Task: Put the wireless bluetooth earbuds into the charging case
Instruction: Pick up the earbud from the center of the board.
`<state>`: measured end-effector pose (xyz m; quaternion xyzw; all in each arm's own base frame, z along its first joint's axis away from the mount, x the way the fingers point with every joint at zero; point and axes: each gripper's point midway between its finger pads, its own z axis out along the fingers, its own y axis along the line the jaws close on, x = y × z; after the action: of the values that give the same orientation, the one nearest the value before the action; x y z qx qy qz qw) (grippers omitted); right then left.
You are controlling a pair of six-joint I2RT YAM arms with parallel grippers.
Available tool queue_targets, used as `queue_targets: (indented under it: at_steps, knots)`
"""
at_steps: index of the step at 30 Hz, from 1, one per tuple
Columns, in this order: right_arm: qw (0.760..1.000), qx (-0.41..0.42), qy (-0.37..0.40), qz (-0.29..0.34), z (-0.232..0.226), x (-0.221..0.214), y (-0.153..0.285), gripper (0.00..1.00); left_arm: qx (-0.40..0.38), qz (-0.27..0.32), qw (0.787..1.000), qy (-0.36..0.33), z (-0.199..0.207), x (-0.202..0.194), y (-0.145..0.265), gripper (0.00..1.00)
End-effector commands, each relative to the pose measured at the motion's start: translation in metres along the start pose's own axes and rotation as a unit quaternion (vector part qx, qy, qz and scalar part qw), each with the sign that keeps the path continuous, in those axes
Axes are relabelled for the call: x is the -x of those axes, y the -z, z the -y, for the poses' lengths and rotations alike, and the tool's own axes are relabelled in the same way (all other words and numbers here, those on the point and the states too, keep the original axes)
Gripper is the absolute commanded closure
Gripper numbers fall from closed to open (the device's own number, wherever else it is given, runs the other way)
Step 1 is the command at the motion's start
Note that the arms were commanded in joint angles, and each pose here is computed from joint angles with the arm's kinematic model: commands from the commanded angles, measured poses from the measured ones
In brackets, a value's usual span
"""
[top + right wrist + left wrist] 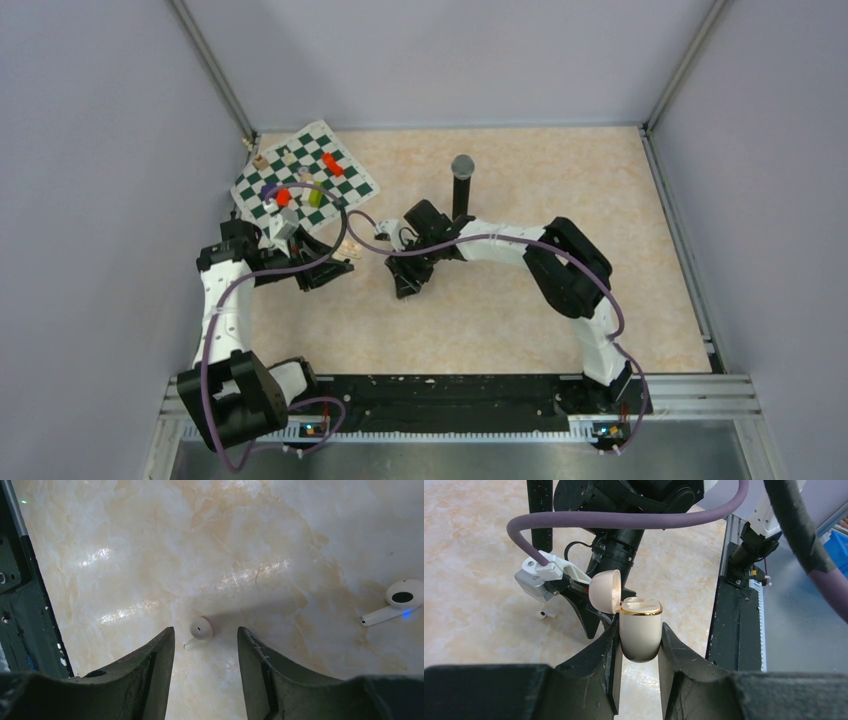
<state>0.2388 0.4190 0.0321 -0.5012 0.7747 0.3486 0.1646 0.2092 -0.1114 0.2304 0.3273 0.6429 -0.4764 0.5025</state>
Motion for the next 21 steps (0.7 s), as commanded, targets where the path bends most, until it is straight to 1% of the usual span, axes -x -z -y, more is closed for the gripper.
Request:
queue_targets:
  at_steps: [1, 6, 21]
  knots:
    - [1.000, -0.013, 0.028, 0.005, -0.002, 0.012, -0.005, 0.51, -0.021, 0.055, 0.998, -0.022, 0.011, 0.024, -0.002, 1.00]
    - [0.999, -0.018, 0.036, -0.001, -0.004, 0.010, -0.007, 0.56, -0.020, 0.055, 0.998, -0.024, 0.011, 0.024, -0.001, 1.00]
    - [0.999, -0.007, 0.037, -0.011, -0.014, 0.005, -0.013, 0.56, -0.018, 0.056, 0.998, -0.026, 0.015, 0.026, 0.000, 1.00]
